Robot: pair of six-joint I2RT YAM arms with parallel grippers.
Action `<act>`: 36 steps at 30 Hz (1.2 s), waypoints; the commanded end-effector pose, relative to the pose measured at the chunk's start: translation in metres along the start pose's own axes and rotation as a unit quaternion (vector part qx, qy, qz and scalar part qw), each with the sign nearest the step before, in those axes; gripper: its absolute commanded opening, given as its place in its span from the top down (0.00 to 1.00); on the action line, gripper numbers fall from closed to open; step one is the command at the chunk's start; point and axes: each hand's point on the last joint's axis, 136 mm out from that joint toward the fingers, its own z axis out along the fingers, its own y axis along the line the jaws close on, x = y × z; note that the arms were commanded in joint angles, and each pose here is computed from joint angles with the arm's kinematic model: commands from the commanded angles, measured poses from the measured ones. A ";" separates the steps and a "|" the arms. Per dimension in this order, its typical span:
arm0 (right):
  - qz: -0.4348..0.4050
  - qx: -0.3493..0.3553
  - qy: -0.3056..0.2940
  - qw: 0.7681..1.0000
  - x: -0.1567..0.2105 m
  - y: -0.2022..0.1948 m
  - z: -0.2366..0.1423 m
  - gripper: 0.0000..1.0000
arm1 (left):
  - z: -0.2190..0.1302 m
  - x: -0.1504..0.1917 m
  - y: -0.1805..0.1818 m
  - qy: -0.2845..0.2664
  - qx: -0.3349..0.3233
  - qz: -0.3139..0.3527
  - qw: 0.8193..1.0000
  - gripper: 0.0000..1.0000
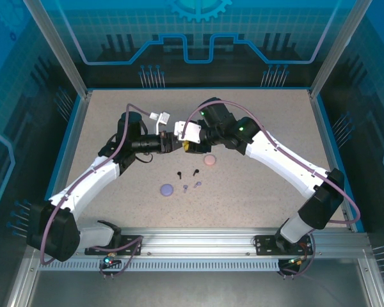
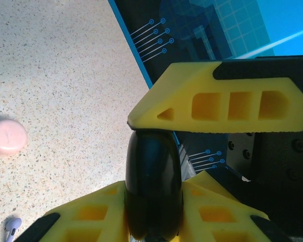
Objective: Insert the wireless bluetooth earbuds into the charging case
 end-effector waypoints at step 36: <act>0.123 0.024 -0.251 0.960 -0.054 -0.012 -0.136 0.14 | -0.022 -0.004 -0.101 -0.132 0.043 0.531 0.836 1.00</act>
